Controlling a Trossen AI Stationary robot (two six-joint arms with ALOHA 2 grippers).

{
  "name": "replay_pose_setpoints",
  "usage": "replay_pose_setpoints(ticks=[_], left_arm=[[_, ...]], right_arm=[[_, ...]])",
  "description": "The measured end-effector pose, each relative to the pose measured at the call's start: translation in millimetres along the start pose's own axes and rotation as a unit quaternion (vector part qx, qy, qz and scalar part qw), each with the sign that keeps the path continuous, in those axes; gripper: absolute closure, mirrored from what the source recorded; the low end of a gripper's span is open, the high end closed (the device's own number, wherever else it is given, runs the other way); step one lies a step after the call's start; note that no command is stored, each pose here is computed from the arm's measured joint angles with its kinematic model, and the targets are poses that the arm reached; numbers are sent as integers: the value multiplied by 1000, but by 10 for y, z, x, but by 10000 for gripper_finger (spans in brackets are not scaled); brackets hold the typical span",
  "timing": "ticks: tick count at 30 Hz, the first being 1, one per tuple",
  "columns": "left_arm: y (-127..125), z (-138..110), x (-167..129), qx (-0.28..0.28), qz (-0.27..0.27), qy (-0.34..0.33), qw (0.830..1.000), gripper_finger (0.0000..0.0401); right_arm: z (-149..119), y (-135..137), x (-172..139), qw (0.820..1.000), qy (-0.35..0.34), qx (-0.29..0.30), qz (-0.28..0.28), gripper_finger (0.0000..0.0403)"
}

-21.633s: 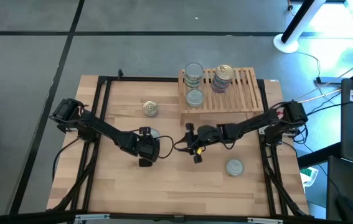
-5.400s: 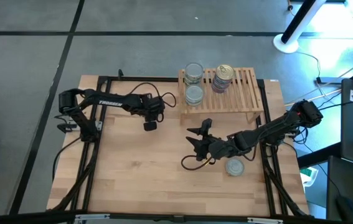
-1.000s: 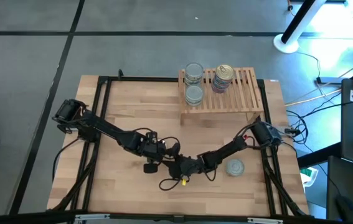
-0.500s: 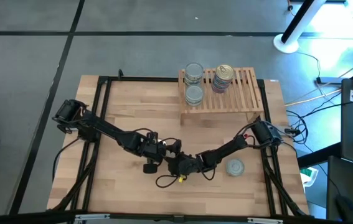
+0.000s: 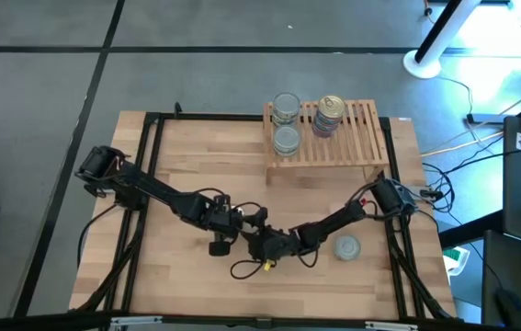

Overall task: Stack canned seafood by type on shelf
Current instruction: Put the blue pink tuna can on the shelf

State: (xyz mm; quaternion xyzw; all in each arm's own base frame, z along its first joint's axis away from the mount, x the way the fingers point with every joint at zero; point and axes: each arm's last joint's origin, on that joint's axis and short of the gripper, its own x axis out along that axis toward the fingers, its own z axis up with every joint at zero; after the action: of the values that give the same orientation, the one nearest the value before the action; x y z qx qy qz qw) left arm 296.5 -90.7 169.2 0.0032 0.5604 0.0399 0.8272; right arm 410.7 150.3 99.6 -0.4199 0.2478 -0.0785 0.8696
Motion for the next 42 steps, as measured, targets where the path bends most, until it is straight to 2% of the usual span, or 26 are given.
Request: replay_pose_setpoints(ticks=[11,17,24,32,42], left_arm=[[27,26,-105,-11,-6,-21,1000,401],[34,40,-120,-13,-5,-27,1000,401],[38,59,-136,-17,-4,-31,999,401],[11,204,-251,-14,-13,-58,998,401],[10,212,-259,-19,-13,-60,998,401]], right_arm=[[36,49,-53,1000,-5,-11,-1,81],[43,49,-56,999,-5,-43,-3,81],[37,53,-55,999,-3,-46,-2,81],[27,51,-55,999,6,-47,-10,81],[2,55,-55,998,24,-52,-17,82]])
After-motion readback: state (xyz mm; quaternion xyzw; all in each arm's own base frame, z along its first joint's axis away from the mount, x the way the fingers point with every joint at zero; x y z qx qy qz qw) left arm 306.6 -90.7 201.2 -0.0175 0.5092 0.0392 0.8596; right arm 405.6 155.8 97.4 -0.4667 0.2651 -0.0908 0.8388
